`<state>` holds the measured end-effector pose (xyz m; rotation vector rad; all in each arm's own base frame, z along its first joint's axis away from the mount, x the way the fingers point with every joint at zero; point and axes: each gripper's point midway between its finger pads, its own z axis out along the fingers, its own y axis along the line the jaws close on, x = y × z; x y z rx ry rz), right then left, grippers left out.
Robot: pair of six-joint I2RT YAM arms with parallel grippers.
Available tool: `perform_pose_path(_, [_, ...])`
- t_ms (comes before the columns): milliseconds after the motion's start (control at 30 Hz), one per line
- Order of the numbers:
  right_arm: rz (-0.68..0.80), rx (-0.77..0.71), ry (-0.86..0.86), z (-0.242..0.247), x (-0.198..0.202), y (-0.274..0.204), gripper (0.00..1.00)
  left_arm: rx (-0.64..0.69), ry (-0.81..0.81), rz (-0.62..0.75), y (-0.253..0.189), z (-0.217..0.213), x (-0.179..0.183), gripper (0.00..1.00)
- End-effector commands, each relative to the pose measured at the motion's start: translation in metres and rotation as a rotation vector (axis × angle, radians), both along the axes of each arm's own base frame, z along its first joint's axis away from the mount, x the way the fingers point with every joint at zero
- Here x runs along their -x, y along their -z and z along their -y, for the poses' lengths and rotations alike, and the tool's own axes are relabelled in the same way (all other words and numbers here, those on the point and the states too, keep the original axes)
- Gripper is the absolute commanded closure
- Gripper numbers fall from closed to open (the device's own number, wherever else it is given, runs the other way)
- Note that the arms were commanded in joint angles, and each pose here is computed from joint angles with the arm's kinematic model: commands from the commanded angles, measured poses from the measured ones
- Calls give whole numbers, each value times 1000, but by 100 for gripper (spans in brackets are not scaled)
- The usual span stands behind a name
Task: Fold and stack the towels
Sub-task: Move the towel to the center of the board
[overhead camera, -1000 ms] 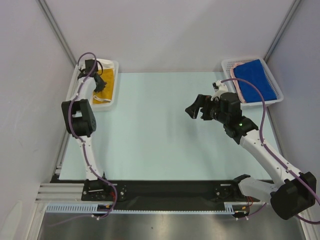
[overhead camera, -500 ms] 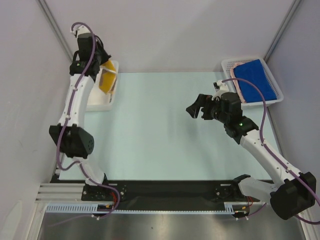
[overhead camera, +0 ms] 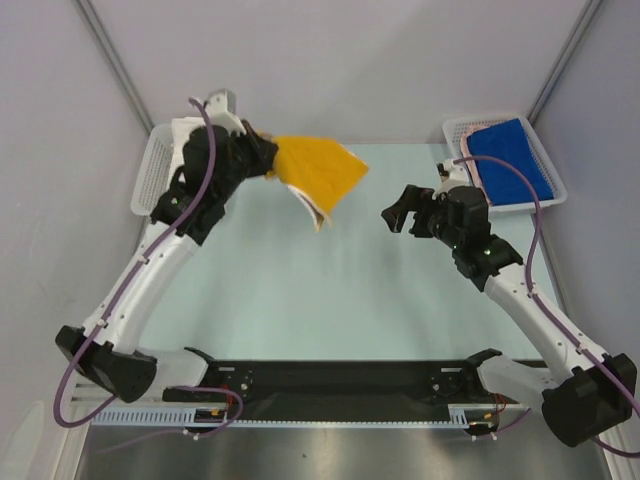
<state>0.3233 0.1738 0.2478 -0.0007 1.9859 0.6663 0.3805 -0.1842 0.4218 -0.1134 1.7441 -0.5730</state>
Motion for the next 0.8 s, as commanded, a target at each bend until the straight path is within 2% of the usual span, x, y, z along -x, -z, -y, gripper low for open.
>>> perform_pose_path(0, [34,22,63,13,-3,-4,2,22,20,-245,123,10,5,100])
perform_pose_path(33, [28,24,61,12,-4,-2,2,58,23,-303,146,12,13,95])
perform_pose_path(67, [18,31,51,10,-4,4,2,64,27,-352,173,13,18,81])
perform_pose_path(100, [15,35,45,9,-4,6,2,56,15,-431,222,10,29,77])
perform_pose_path(133, [-11,51,32,4,-5,16,2,79,11,-476,242,11,35,68])
perform_pose_path(167, [-24,65,25,1,-6,23,3,71,13,-513,268,8,42,53])
perform_pose_path(233, [-72,125,52,-2,-11,46,5,57,11,-540,283,6,47,53])
perform_pose_path(333, [-133,155,81,-3,-18,75,18,58,46,-534,283,8,61,52])
perform_pose_path(367, [-174,176,84,-3,-22,93,26,38,52,-551,289,8,70,53])
perform_pose_path(500, [-199,217,148,3,-38,114,34,46,103,-562,293,17,103,53])
perform_pose_path(533, [-197,219,156,3,-43,116,35,57,115,-577,296,23,110,52])
perform_pose_path(633, [-230,224,196,10,-61,129,45,63,175,-640,310,48,135,54])
perform_pose_path(767, [-270,235,209,11,-74,151,61,6,237,-689,329,85,159,57])
